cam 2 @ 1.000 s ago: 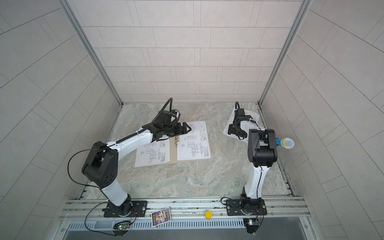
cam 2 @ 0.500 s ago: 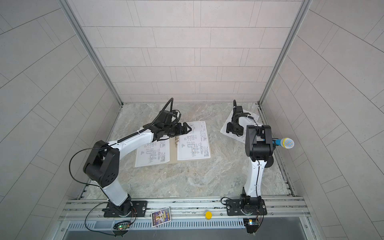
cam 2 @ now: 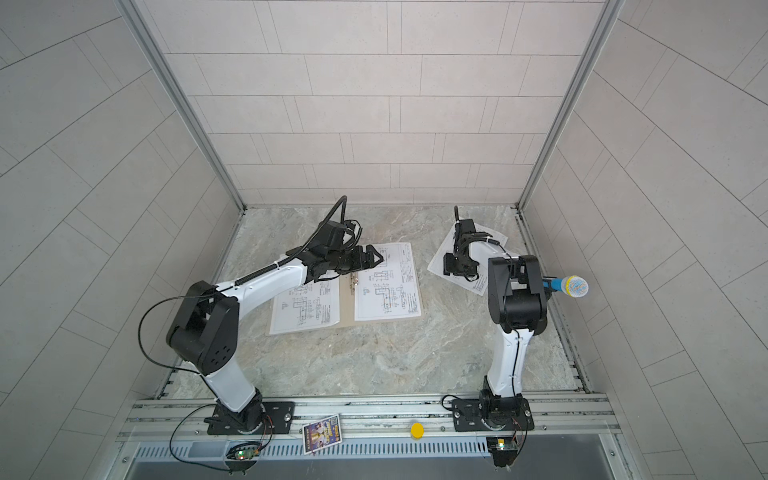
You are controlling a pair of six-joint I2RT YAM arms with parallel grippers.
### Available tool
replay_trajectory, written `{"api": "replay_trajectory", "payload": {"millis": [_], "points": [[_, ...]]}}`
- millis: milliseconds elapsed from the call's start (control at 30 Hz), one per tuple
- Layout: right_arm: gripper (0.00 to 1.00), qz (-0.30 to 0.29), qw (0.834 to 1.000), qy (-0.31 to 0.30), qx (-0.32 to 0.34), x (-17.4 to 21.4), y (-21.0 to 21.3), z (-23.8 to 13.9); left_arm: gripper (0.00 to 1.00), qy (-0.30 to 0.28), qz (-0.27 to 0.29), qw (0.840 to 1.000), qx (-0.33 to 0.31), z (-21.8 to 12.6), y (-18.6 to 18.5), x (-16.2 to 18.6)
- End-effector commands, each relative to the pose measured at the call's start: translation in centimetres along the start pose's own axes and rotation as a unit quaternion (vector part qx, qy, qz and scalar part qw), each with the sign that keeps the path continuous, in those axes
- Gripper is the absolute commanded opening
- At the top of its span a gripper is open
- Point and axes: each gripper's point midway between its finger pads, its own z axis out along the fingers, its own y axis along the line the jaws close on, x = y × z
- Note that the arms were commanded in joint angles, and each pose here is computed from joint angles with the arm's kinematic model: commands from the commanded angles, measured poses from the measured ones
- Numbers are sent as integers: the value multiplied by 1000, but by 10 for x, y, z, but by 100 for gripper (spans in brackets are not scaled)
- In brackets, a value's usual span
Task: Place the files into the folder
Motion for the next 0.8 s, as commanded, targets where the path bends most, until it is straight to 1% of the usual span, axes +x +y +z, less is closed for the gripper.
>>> {"api": "replay_trajectory", "payload": {"millis": [0, 67, 167, 233, 267, 300, 400, 533, 633, 767], "points": [[58, 3, 994, 106, -16, 75, 6, 13, 91, -5, 15, 1000, 1, 0, -3, -2], [57, 4, 995, 103, -18, 85, 6, 8, 91, -2, 17, 1000, 2, 3, -5, -2], [57, -1, 996, 89, -19, 89, 8, -8, 91, 5, 22, 1000, 6, 11, -9, 0], [58, -2, 998, 68, -19, 82, 9, -23, 91, 12, 29, 999, 9, 19, -16, 2], [59, -3, 998, 57, -17, 77, 9, -30, 91, 14, 33, 999, 9, 23, -19, 3], [63, -1, 999, 39, -12, 69, 7, -39, 91, 17, 40, 999, 10, 28, -23, 4], [72, 28, 999, -8, 15, 47, -13, -60, 91, 28, 51, 998, 14, 46, -33, 7], [77, 88, 994, -61, 35, 30, -49, -76, 91, 45, 68, 996, 24, 73, -52, 12], [80, 127, 989, -75, 22, 28, -66, -78, 91, 61, 84, 994, 28, 95, -67, 20], [80, 159, 985, -64, 31, 37, -86, -67, 91, 86, 98, 991, 24, 122, -78, 34]]}}
